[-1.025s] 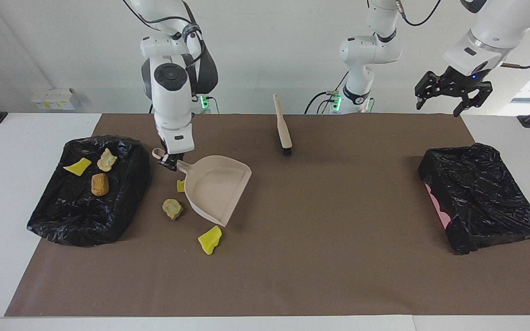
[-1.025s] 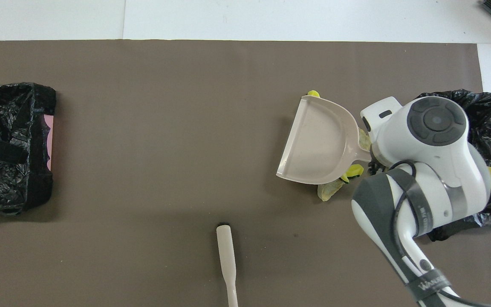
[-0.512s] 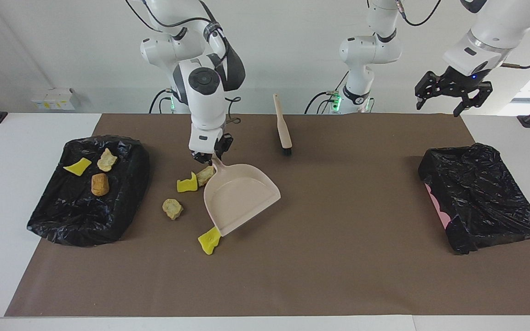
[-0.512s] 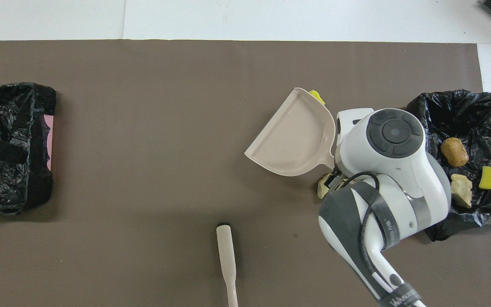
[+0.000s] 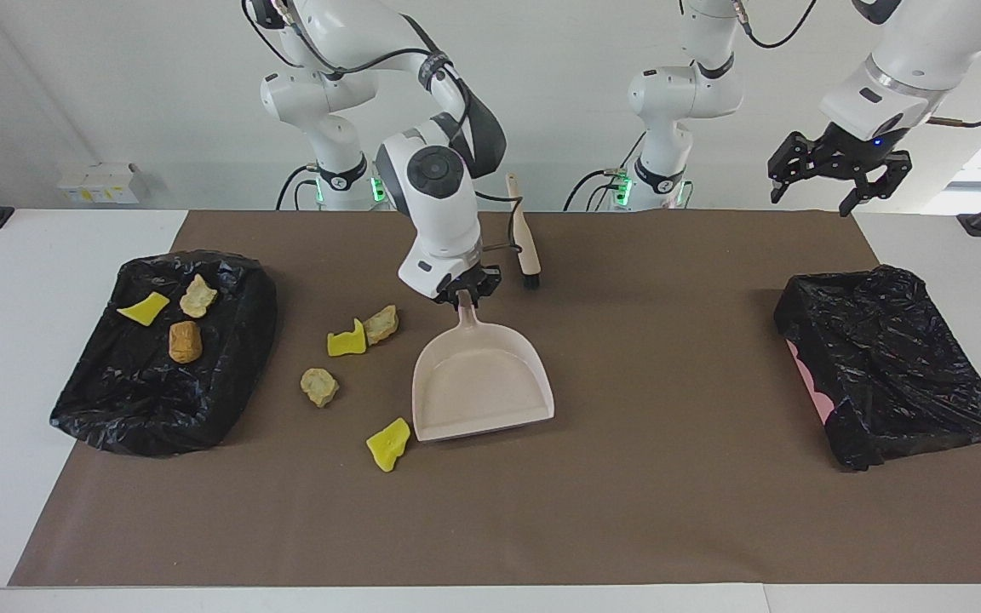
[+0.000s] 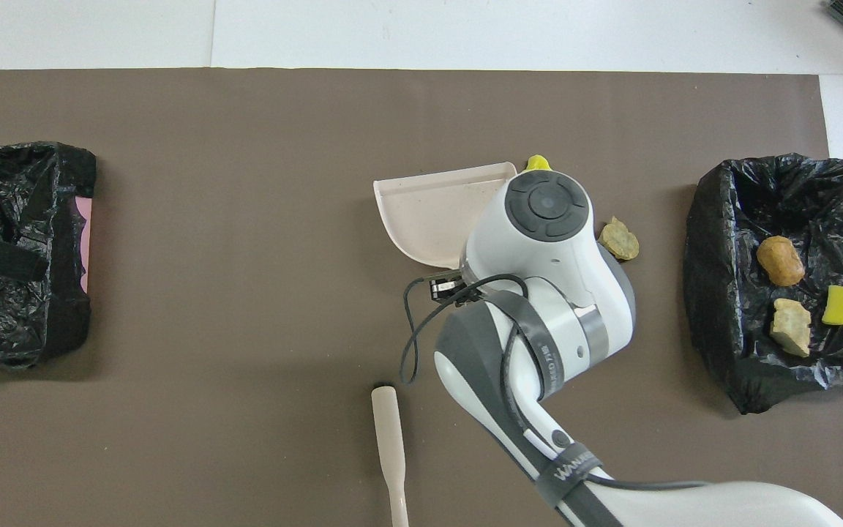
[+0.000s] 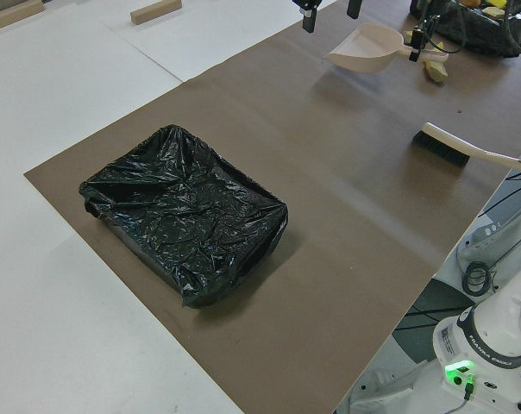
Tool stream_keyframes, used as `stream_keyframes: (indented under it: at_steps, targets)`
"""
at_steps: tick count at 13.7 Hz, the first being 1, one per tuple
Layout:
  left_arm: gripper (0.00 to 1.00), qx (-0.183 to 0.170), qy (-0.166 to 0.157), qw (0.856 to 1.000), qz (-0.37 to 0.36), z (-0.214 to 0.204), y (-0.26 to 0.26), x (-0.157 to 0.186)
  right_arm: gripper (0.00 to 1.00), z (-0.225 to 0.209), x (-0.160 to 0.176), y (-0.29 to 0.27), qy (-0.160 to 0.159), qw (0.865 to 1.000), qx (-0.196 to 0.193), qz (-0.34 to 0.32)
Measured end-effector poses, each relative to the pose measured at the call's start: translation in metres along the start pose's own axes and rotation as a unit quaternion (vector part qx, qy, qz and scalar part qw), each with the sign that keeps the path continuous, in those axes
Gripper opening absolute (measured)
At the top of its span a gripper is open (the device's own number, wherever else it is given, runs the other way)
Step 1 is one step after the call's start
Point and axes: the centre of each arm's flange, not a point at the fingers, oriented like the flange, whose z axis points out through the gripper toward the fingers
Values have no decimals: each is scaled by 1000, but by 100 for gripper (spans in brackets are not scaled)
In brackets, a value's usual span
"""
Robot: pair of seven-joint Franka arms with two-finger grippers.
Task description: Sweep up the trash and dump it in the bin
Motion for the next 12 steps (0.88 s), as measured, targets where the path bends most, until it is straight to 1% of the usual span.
stream_keyframes:
  at_steps: [3, 5, 6, 7, 8, 9, 11, 12]
  targets:
    - [100, 0, 0, 1000, -6, 0, -6, -1, 32, 30, 24, -35, -1, 999, -9, 39]
    - [100, -1, 0, 1000, -13, 0, -14, -4, 32, 41, 34, -43, 3, 999, -15, 45]
    - [100, -1, 0, 1000, -17, 0, -17, -5, 37, 41, 37, -44, 9, 999, -13, 46]
    - [100, -1, 0, 1000, -19, 0, -20, -5, 51, 38, 40, -44, 19, 999, -8, 46]
    - [100, -1, 0, 1000, -19, 0, -20, -5, 61, 36, 41, -44, 22, 999, -6, 46]
    - [100, -1, 0, 1000, -19, 0, -19, -5, 73, 33, 41, -44, 23, 999, -5, 47]
    - [100, -1, 0, 1000, -18, 0, -19, -5, 93, 22, 38, -41, 21, 999, -6, 48]
    - [100, -1, 0, 1000, -18, 0, -19, -5, 100, 15, 34, -40, 19, 999, -8, 48]
